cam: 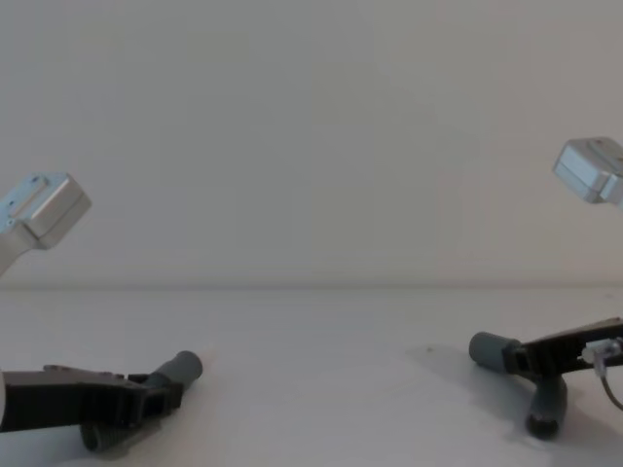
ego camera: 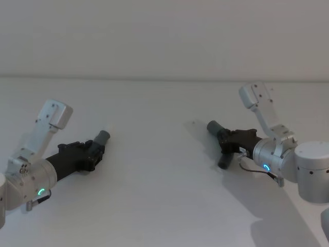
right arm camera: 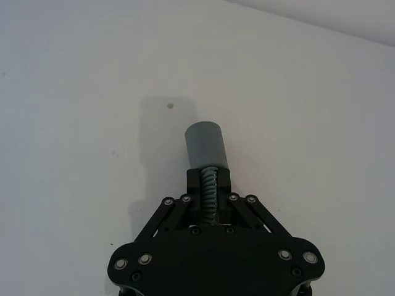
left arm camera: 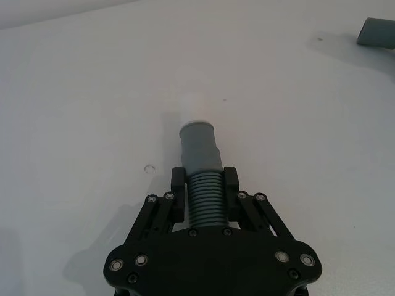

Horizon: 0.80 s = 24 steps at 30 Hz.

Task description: Use both hands to pick up one end of the pipe from the table, align the ends, and insert them.

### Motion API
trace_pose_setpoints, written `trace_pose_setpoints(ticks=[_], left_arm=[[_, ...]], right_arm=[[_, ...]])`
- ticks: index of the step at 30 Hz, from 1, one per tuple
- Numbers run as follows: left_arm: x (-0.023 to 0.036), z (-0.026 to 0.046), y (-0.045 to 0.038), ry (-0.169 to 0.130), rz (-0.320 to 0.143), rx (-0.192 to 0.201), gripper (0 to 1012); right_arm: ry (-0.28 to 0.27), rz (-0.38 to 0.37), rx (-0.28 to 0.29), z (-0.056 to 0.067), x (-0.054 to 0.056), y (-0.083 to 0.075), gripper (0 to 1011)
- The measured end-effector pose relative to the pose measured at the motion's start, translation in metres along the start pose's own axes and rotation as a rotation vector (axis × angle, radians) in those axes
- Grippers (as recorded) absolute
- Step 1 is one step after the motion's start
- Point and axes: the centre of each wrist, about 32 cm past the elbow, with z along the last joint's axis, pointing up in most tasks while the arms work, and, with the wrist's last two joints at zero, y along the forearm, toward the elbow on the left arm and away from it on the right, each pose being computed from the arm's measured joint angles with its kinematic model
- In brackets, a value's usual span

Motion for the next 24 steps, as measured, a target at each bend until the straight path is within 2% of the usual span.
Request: trace_pose_setpoints(ticks=[9, 17, 20, 24], left_arm=[[0.0004, 0.0005, 0.0001, -0.004, -0.001, 0.001, 345], [0.0055, 0.0018, -0.0012, -0.026, -0.018, -0.016, 345], [0.0095, 0.0040, -0.0024, -0.048, -0.027, -0.028, 343], [0.0151, 0.0100, -0.0043, -0.101, -0.051, -0.046, 343]], right_arm=[[-0.001, -0.001, 0.000, 0.000, 0.000, 0.000, 132], [-0.024, -0.011, 0.038, 0.000, -0.002, -0.001, 132], [-0.038, -0.018, 0.065, -0.001, -0.002, -0.001, 132], [-0.058, -0.031, 0.101, -0.002, -0.002, -0.003, 132]])
